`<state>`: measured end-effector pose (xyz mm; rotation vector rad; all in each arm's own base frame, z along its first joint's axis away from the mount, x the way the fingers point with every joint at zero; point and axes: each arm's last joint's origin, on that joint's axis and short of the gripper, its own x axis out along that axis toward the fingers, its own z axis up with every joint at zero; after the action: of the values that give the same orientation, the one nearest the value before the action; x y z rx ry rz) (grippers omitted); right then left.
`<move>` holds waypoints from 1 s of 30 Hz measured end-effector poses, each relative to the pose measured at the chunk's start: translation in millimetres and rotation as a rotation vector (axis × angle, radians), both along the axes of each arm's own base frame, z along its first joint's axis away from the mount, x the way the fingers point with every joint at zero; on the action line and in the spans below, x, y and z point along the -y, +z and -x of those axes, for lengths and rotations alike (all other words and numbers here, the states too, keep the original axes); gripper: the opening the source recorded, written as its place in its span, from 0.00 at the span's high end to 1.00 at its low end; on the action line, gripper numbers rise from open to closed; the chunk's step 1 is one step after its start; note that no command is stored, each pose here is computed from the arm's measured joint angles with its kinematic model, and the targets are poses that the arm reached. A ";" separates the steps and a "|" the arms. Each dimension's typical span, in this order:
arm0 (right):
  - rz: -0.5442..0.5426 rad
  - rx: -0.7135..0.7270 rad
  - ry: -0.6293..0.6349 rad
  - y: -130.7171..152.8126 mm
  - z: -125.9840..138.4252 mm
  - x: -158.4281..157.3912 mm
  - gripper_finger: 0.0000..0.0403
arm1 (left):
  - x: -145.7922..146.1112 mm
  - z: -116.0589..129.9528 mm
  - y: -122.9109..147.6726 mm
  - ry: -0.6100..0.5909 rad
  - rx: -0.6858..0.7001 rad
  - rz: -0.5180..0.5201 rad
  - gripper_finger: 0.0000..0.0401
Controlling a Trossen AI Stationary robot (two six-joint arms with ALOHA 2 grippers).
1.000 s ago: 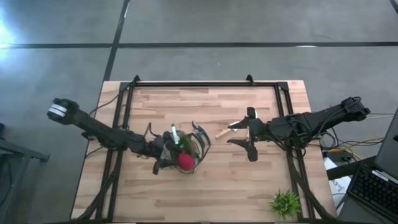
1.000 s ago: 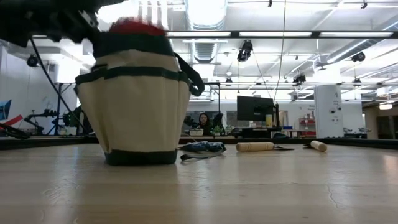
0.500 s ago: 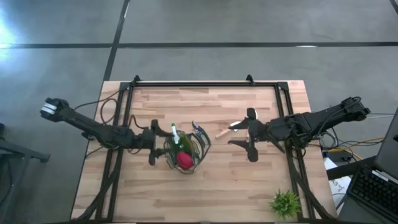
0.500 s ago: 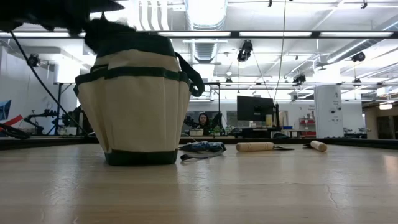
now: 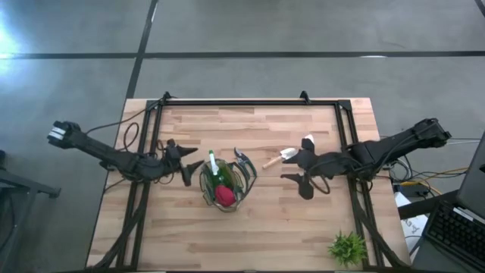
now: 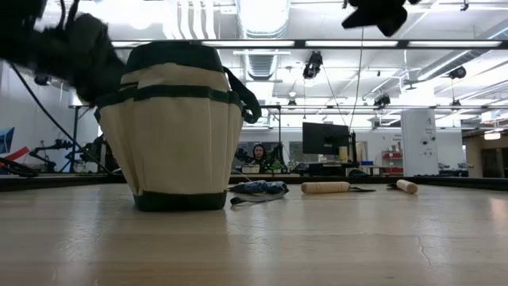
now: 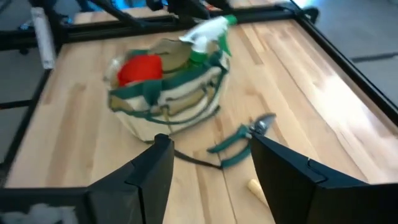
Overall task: Pick & Place Garden tools in Gardening bag
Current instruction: Adjust the gardening bag
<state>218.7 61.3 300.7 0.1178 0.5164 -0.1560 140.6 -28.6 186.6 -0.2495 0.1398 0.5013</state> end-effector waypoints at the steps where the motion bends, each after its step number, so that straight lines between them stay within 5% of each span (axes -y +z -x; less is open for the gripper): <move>1: -0.001 -0.002 -0.014 -2.3 0.2 0.4 0.50 | -0.9 2.3 -7.0 0.013 0.010 0.045 0.30; 9: 0.021 0.014 -0.056 -3.8 2.2 3.1 0.53 | -1.2 9.7 -44.7 -0.010 -0.010 0.268 0.30; 30: 0.069 0.043 -0.055 8.6 -1.0 10.6 0.54 | -0.1 -22.4 -23.0 -0.092 -0.140 0.076 0.31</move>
<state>219.6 50.8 309.3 0.0680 0.4643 -0.2240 163.1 -28.5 163.6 -0.2808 0.3055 0.4220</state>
